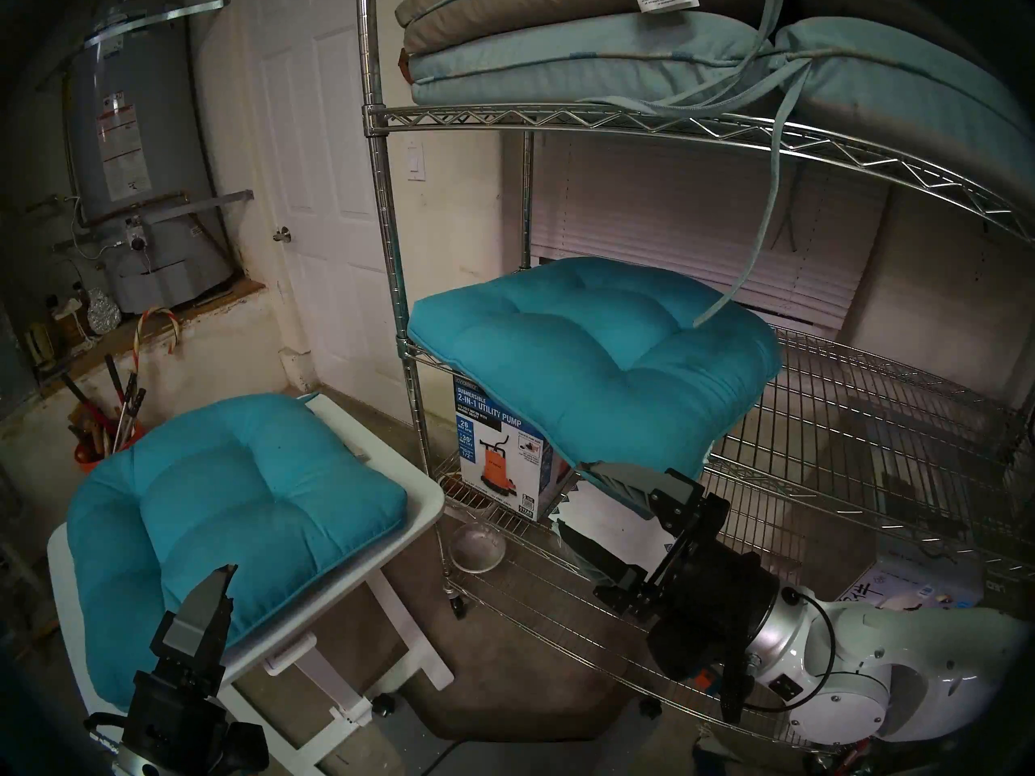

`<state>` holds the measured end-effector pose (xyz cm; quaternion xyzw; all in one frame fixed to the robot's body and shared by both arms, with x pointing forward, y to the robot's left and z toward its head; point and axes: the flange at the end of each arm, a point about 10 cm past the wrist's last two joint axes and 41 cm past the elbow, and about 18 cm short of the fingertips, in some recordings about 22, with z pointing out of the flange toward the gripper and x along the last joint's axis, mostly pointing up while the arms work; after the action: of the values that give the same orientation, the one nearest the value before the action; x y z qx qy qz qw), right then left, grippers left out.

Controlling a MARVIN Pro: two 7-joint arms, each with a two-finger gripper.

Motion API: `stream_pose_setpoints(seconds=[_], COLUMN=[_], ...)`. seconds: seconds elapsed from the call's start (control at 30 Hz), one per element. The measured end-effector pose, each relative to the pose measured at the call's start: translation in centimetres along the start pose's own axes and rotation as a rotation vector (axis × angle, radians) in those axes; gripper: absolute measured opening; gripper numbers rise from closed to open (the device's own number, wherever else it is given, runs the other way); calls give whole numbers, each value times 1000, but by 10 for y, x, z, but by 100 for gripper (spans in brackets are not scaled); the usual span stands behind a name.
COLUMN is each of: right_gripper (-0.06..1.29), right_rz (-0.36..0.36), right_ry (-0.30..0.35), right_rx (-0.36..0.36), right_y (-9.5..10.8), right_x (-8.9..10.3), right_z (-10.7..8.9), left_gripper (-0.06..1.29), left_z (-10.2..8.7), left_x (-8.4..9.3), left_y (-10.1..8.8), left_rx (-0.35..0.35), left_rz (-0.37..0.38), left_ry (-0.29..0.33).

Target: Take cushion off the shelf

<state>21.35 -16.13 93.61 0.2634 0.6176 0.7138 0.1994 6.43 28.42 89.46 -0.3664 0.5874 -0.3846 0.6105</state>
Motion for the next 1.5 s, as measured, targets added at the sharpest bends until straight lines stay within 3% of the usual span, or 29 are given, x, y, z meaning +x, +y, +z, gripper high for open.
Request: stream_pose_setpoints(seconds=[0.6,1.3,1.33,1.4,1.43,1.47,1.5], right_gripper=[119,119,117,69,31,21,21], right_rz=[-15,-40,-39,-37,-35,-33,-32], right_ry=[-55,-67,-70,-72,-72,-71,-71], right_rx=[52,11,11,12,12,12,11], right_y=[-18,5,5,5,6,6,6], right_x=[-43,-58,-59,-61,-62,-62,-62], right_z=[3,-1,-2,-4,-5,-6,-7], left_gripper=[127,127,127,127,127,127,127], left_z=[-5,-3,-3,-2,-2,-2,-2], left_x=[-8,-5,-5,-4,-4,-4,-4], left_y=[1,2,2,2,1,1,1], left_rx=[-16,-24,-24,-22,-21,-19,-18], left_rz=[12,-6,-7,-11,-12,-14,-16], left_ry=[-34,-43,-44,-44,-44,-45,-45])
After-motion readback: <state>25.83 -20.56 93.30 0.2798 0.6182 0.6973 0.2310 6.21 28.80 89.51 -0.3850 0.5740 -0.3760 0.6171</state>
